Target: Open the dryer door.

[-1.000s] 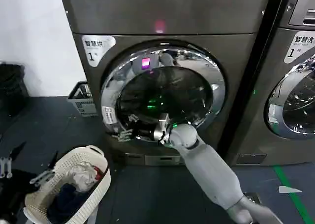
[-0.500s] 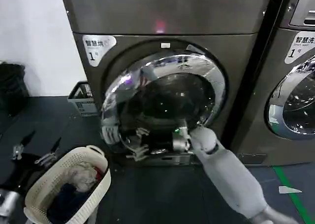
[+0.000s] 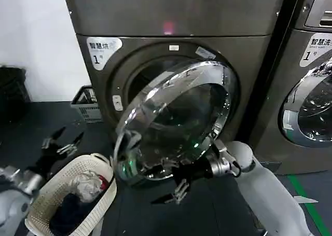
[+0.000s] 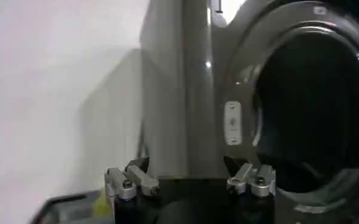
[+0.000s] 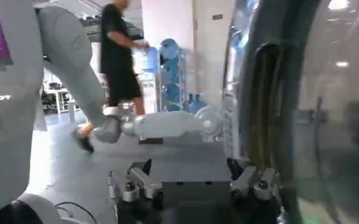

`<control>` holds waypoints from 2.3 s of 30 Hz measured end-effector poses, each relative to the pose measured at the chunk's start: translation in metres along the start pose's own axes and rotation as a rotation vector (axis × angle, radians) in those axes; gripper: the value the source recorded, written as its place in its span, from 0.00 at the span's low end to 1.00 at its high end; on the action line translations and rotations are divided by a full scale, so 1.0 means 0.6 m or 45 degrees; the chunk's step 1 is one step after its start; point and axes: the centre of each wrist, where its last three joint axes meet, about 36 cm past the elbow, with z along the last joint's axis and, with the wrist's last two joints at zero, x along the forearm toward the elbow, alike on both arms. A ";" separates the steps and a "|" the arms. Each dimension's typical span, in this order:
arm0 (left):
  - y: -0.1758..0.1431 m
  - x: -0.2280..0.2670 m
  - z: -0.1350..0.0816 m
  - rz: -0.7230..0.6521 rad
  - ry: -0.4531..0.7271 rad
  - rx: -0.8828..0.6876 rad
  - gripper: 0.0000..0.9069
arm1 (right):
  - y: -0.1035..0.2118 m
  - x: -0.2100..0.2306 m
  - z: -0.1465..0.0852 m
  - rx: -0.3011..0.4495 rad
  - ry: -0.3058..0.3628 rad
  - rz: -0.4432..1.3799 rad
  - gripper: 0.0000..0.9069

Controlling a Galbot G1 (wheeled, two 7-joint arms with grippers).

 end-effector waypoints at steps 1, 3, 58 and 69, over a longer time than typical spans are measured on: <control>0.001 -0.010 0.006 0.046 0.005 0.030 1.00 | 0.007 0.012 0.001 0.000 -0.003 0.023 1.00; -0.003 -0.032 0.021 0.136 0.024 0.061 1.00 | 0.021 0.034 0.000 0.002 -0.008 0.061 1.00; -0.446 -0.316 0.111 1.306 -0.009 0.247 1.00 | 0.727 0.434 -0.179 0.686 0.144 3.313 1.00; -0.539 -0.408 0.102 1.331 0.007 0.204 1.00 | 0.809 0.412 -0.236 0.818 0.235 3.419 1.00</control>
